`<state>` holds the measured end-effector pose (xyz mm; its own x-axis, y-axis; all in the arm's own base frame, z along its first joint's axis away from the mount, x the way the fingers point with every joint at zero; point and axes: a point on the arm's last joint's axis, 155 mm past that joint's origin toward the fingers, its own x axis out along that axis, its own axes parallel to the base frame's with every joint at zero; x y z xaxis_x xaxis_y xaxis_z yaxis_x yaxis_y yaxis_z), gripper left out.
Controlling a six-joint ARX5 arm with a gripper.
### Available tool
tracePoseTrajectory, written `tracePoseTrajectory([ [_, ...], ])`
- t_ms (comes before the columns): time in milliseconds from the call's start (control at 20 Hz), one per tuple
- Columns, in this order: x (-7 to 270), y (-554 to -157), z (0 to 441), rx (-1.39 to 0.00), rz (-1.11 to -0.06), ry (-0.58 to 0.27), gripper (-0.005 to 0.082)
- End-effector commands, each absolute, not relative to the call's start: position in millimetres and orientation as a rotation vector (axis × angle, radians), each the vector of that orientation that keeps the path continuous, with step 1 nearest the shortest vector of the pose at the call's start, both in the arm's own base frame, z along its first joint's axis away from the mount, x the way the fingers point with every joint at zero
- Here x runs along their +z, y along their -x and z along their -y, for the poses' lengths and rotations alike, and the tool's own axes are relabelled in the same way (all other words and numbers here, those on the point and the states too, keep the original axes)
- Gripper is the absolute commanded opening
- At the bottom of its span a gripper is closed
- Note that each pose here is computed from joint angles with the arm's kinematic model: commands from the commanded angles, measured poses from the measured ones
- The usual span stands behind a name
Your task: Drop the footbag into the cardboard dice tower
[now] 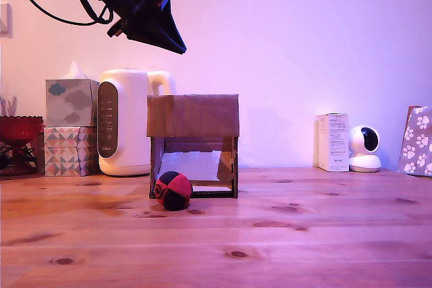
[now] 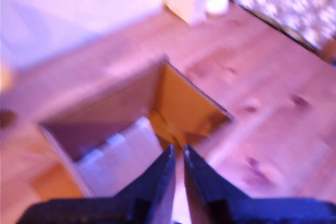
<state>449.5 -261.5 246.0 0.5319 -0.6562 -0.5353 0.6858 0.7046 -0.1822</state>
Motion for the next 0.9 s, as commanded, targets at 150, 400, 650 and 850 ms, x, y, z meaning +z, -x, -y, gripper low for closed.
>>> tracePoseTrajectory([
  [150,229.6,-434.3,265.8,-0.828,-0.623,-0.059,-0.0024],
  [400,209.5,-405.7,259.5,-0.836,-0.596,-0.044,-0.0024],
  [650,174.9,-366.6,241.7,-0.821,-0.557,0.004,-0.0024],
  [850,138.0,-334.8,222.2,-0.779,-0.572,0.037,-0.0024],
])
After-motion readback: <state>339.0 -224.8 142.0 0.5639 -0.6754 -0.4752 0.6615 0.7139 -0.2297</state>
